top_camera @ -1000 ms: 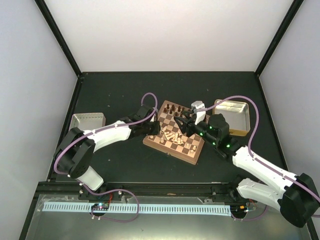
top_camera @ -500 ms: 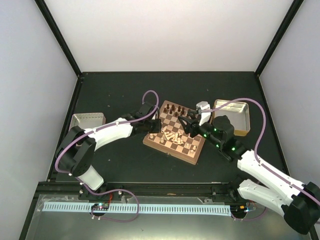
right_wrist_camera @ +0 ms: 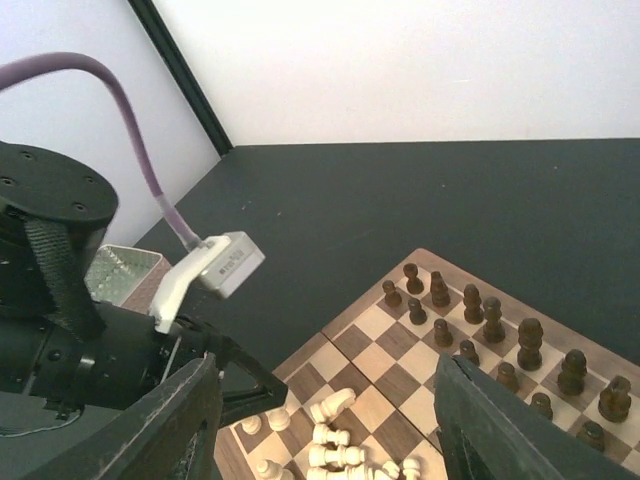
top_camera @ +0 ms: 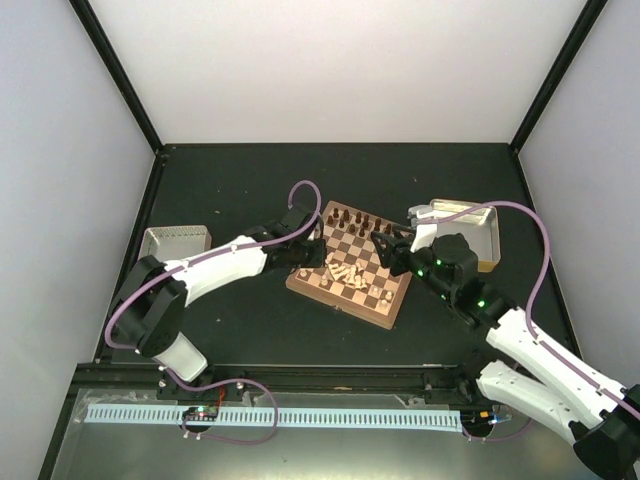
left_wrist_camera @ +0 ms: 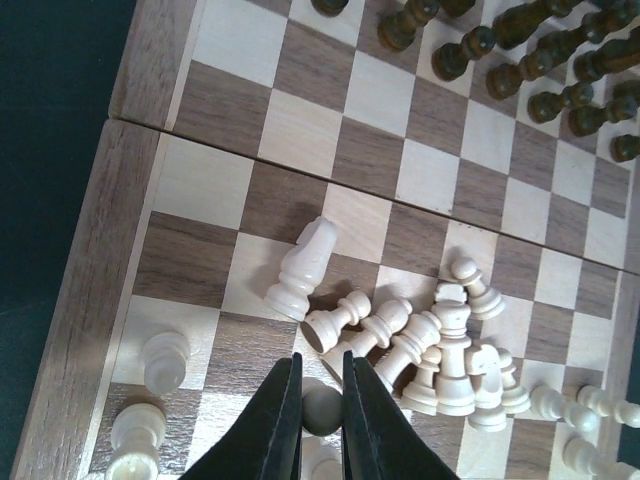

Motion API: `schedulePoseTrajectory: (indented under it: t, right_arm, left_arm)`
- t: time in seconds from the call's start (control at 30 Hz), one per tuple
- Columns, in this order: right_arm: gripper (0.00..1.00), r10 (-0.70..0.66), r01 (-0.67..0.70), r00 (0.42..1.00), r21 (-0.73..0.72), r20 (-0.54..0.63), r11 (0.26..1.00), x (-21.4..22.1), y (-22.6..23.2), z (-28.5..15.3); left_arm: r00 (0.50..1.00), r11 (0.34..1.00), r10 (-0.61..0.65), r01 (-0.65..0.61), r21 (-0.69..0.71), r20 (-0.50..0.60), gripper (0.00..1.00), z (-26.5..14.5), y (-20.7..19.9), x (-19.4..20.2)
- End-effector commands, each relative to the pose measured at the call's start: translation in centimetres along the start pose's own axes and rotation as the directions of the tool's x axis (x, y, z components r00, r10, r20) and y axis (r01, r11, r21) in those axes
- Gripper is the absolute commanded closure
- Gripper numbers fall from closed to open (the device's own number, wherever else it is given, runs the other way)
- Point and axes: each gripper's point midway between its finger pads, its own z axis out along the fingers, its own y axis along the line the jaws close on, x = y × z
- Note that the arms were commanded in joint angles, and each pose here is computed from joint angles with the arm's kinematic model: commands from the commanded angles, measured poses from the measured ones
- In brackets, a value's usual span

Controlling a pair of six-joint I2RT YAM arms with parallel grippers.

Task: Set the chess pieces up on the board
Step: Place the chess piece on the chessboard.

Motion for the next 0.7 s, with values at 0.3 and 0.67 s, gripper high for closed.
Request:
schedulePoseTrajectory:
  t: [0.3,0.67]
  right_arm:
    - [0.4,0.078,-0.077,0.997,0.023,-0.016,0.997,-0.3,-0.2,-0.6]
    - [0.4,0.057,-0.057,0.998,0.0,-0.021,0.998,-0.5,0.3,0.0]
  left_arm:
    - [0.998,1.0,0.004,-0.003,-0.01,0.062,0.95,0.6,-0.2,-0.6]
    - [0.997,0.997,0.034,-0.028,-0.072,0.072,0.95,2.0,1.3,0.6]
